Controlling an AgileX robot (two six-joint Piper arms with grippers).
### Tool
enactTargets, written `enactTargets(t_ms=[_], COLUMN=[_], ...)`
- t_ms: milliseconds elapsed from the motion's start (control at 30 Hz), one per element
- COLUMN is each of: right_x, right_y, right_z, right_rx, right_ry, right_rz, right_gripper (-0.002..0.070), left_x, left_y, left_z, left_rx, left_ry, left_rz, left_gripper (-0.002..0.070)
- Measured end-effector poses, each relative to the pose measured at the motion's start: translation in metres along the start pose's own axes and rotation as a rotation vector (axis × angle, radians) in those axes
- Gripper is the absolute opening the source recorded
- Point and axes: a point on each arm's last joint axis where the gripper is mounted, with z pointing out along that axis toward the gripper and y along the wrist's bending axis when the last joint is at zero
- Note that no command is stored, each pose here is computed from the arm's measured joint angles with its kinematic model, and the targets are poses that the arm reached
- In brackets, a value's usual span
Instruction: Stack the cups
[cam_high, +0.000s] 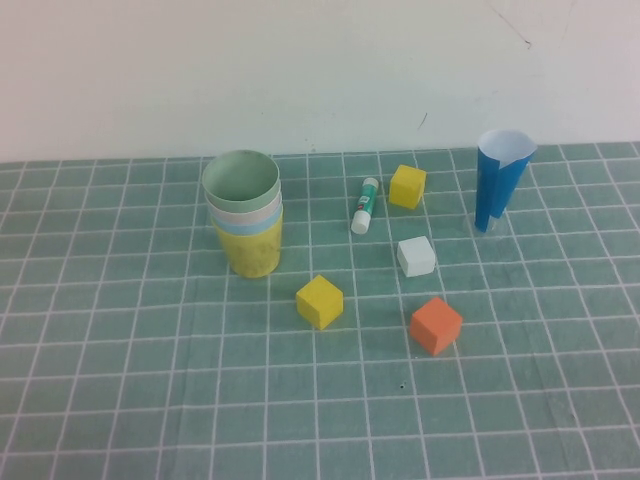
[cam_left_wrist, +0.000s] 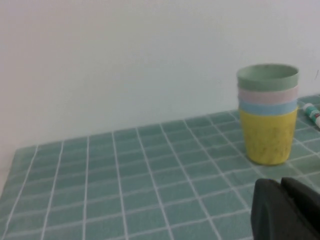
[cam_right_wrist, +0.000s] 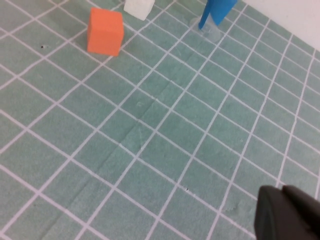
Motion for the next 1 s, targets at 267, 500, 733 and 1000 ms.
enactTargets(t_ms=[267,500,733,1000], right_x=[0.0,0.0,0.0,0.0], right_y=[0.0,0.0,0.0,0.0], right_z=[0.0,0.0,0.0,0.0], right_rx=[0.0,0.0,0.0,0.0], right_ry=[0.002,0.002,0.003,0.005], right_rz=[0.002,0.002,0.001,0.001], right_gripper=[0.0,-0.0001,-0.0001,-0.0001], left_x=[0.032,0.039,0.039,0.039], left_y=[0.005,0.001,0.0,0.0], left_z=[0.0,-0.001,-0.001,-0.001], left_rx=[-0.117,-0.07,-0.043,-0.043], left_ry=[0.197,0.282,0.282,0.283], left_rz=[-0.078,-0.114,-0.098,-0.098], left_gripper=[-0.0001,-0.0001,-0.0001,-0.0001])
